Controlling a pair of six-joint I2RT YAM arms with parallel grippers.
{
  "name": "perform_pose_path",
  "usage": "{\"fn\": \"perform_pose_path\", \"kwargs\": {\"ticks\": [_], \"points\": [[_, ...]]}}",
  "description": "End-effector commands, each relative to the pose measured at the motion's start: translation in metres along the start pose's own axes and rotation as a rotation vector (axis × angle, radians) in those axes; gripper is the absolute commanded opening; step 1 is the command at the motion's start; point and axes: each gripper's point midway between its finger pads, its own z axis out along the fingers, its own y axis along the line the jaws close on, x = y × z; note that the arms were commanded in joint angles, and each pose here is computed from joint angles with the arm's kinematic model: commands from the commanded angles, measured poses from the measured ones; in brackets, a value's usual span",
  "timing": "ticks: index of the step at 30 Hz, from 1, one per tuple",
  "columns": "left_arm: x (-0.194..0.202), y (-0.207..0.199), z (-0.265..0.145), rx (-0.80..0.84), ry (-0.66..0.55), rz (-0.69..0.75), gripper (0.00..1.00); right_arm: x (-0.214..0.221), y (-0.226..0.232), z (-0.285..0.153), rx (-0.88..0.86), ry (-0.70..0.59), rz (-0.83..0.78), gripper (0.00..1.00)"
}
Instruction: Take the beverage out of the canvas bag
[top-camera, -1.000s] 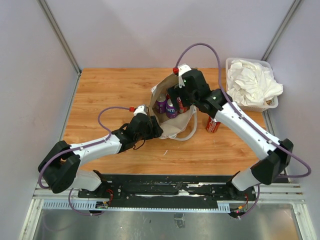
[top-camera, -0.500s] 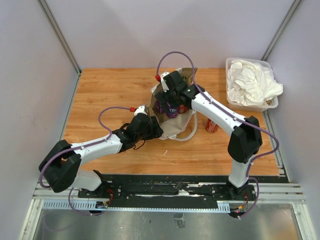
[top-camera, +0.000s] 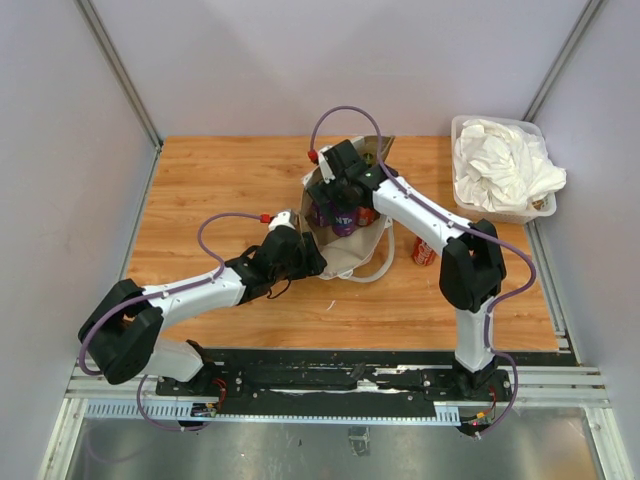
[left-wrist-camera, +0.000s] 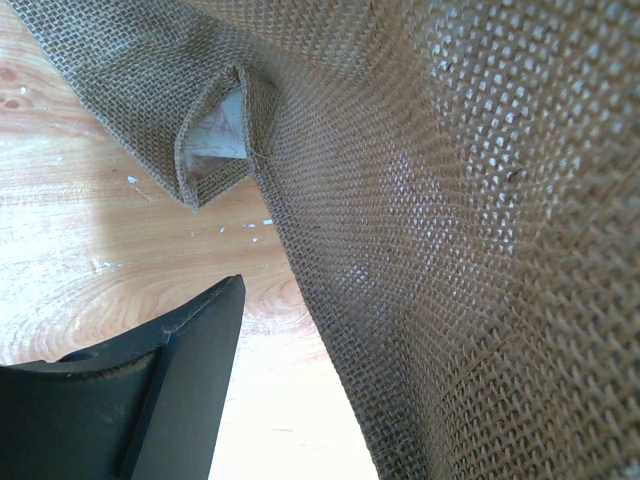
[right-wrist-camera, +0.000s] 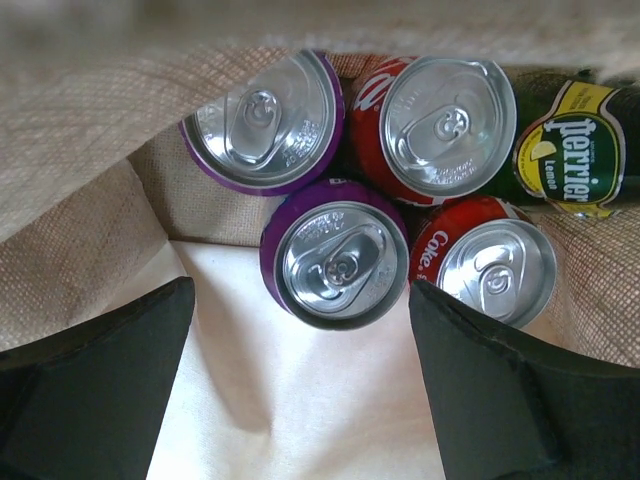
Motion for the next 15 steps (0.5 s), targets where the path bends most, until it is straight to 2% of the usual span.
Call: {"fn": "perform_pose_path", "kwargs": {"ticks": [1, 11, 15], "points": [[0.007, 0.003, 0.003, -0.027, 0.026, 0.034, 0.71, -0.008, -0.008, 0.010, 0.003, -0.005, -0.009, 0.89], [0.007, 0.002, 0.005, -0.031, 0.033, 0.040, 0.71, 0.002, -0.008, 0.029, -0.013, 0.035, 0.001, 0.88], [0.008, 0.004, 0.005, -0.035, 0.035, 0.039, 0.71, 0.009, -0.005, 0.034, -0.022, 0.054, 0.003, 0.84]]}}
